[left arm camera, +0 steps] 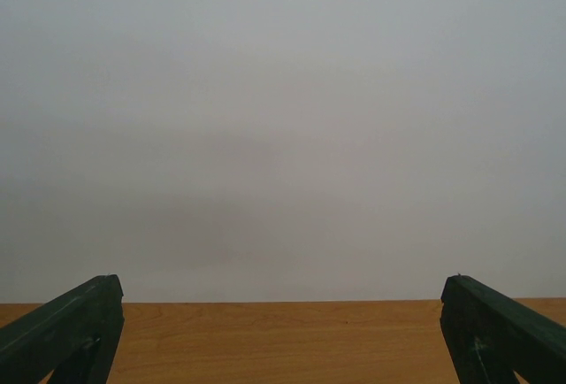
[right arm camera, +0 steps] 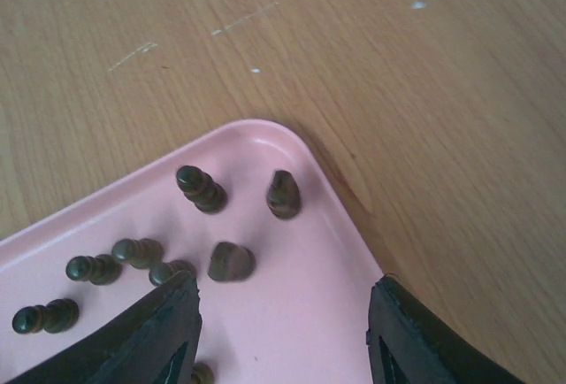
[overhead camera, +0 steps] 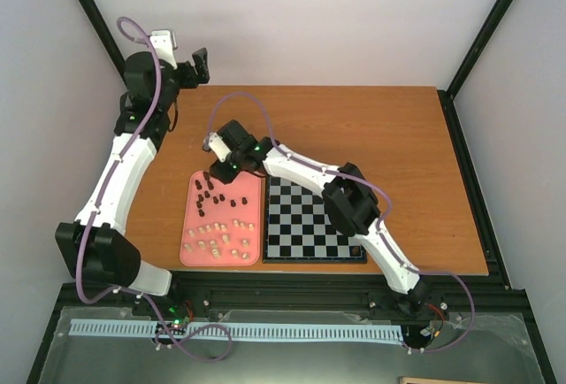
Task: Set up the chess pieces on the board
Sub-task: Pick up the chess piece from the storage box.
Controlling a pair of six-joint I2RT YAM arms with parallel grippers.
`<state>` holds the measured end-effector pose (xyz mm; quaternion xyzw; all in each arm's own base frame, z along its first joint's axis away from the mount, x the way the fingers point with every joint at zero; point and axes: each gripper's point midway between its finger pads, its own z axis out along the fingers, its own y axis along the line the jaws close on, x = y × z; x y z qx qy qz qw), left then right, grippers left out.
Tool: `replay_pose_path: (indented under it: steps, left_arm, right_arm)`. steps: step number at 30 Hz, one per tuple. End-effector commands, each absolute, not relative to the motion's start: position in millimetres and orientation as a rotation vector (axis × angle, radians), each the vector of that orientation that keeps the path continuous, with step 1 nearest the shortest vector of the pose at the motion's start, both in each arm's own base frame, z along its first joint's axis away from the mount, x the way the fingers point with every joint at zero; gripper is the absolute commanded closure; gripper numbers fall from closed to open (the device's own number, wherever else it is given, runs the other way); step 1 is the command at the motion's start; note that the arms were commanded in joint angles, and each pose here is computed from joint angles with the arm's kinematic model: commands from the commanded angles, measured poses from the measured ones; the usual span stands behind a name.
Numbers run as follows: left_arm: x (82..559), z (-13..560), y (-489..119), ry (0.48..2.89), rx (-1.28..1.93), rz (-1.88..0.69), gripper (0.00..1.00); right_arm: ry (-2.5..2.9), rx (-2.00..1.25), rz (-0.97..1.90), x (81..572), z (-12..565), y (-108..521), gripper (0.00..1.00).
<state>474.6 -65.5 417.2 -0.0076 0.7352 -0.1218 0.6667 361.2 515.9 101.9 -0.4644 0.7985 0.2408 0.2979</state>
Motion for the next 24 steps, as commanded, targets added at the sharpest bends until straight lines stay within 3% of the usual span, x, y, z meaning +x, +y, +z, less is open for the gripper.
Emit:
replay_pose_path:
  steps: [1, 24]
  left_arm:
    - [458, 445, -63, 1.584, -0.013, -0.267, 0.00]
    - [450, 450, -56, 1.566, -0.030, -0.229, 0.00]
  right_arm:
    - [2.073, -1.347, 0.708, 345, 96, 538, 0.48]
    - [2.119, -1.423, 0.653, 334, 55, 552, 0.61]
